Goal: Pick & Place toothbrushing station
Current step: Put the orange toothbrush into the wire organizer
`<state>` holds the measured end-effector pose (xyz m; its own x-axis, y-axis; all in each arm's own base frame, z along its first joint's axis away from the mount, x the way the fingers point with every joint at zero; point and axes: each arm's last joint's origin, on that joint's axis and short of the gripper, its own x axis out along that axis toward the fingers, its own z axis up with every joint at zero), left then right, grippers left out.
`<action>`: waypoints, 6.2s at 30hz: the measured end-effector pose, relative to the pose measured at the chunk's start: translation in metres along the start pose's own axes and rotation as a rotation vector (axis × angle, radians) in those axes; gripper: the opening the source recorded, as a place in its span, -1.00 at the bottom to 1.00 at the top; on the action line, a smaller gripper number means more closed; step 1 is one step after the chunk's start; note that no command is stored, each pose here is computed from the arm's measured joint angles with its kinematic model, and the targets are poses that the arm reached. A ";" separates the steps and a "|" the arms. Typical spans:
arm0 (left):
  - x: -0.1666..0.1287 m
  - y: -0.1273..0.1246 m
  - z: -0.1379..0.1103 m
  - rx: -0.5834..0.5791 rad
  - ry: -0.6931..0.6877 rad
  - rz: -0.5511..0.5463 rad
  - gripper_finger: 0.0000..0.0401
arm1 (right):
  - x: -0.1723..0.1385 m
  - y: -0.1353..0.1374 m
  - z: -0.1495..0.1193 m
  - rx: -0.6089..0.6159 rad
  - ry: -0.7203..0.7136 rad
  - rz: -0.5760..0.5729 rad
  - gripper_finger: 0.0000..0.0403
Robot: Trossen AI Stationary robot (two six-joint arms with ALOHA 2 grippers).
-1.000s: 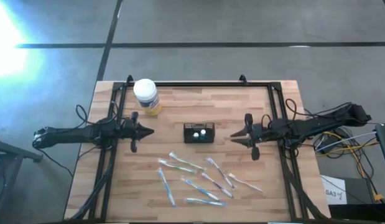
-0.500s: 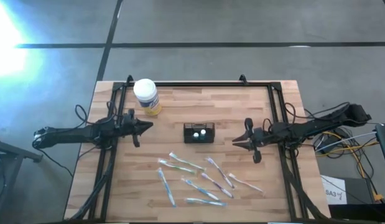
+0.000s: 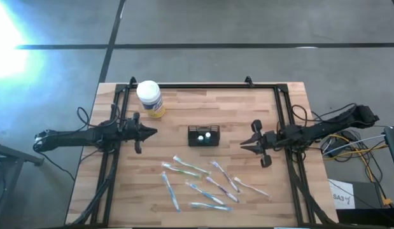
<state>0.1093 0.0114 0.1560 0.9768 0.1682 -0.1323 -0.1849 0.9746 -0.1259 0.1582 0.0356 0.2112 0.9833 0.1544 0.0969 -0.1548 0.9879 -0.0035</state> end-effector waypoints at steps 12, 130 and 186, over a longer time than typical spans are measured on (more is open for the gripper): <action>0.000 0.000 -0.001 0.016 0.015 0.002 -0.88 | 0.039 0.015 0.066 0.155 0.597 -0.212 -0.87; 0.000 0.000 -0.003 0.067 0.035 0.002 -0.88 | 0.030 0.082 0.130 -0.147 0.413 -0.198 -0.96; -0.001 0.002 0.010 0.019 -0.075 0.112 -0.88 | -0.073 0.009 -0.012 -0.199 -0.145 -0.143 -0.96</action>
<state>0.1090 0.0148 0.1660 0.9557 0.2857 -0.0703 -0.2915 0.9517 -0.0962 0.0863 0.0332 0.1924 0.9675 0.0239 0.2518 0.0207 0.9847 -0.1732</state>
